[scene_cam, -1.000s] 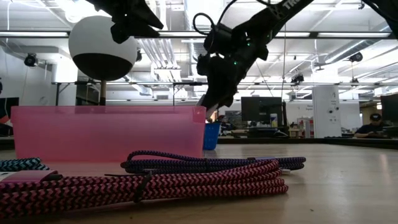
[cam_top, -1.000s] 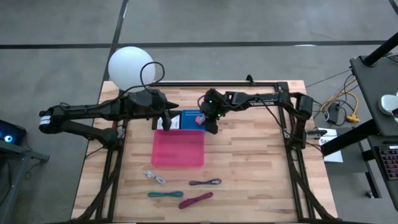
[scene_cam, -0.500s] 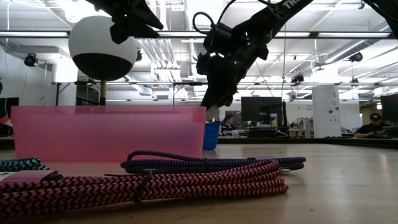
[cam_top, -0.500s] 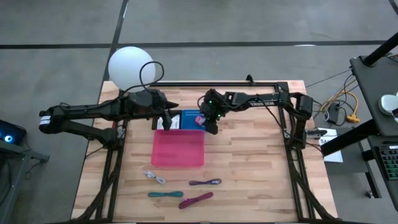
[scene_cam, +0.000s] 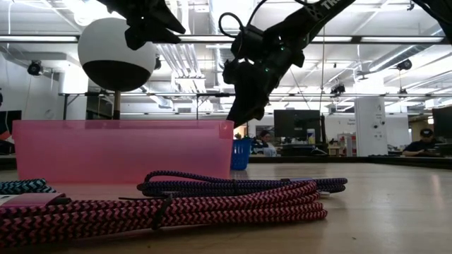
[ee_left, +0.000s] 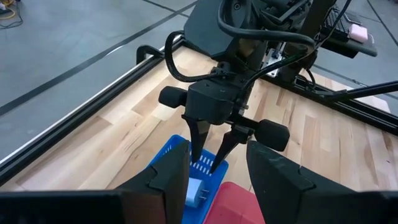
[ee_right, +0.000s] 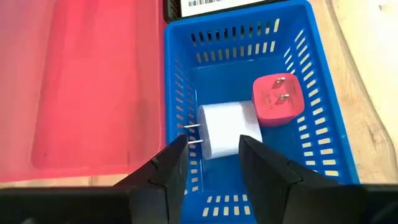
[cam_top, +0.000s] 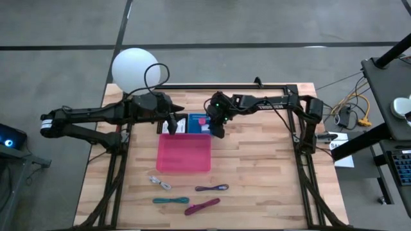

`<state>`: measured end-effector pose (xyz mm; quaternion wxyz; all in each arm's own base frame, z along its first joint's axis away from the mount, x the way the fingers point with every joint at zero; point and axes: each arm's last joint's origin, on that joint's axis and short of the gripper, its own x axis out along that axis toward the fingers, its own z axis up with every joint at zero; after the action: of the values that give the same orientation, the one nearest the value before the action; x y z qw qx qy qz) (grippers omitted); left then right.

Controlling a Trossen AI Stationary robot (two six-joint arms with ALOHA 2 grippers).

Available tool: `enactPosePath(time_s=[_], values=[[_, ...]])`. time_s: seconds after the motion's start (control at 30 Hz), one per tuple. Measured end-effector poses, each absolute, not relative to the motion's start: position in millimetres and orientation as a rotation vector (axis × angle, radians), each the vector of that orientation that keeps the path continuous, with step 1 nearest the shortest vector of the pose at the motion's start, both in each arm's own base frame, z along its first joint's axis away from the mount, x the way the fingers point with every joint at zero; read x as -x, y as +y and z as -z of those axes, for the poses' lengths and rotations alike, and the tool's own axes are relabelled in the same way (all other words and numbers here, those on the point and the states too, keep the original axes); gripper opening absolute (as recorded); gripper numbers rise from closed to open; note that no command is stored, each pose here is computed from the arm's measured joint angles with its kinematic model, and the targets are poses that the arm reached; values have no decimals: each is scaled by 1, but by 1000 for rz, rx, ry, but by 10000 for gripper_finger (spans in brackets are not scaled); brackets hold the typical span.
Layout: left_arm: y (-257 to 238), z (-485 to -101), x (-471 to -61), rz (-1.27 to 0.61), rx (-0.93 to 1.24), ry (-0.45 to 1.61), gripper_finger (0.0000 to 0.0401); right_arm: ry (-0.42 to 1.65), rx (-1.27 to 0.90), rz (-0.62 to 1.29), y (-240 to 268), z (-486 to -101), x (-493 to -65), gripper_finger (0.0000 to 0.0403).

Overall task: Pick and place items into bin
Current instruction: Put the white charger cable into the pink bin

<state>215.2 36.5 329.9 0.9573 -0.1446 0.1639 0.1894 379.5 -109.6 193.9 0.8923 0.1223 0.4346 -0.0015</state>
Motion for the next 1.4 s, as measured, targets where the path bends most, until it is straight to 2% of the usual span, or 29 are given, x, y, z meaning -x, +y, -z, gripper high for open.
enactPosePath(time_s=[0.37,0.67,1.03,1.4], values=[[36,-328,-215,-382,294,352,144,826,-318,45,-113,-220,-389,121],[30,-329,-214,-188,383,382,144,826,-407,82,-112,-232,-390,125],[9,-313,-196,166,762,712,144,814,-434,83,-106,-238,-390,110],[-32,-312,-177,285,682,941,144,814,-473,94,-103,-238,-391,92]])
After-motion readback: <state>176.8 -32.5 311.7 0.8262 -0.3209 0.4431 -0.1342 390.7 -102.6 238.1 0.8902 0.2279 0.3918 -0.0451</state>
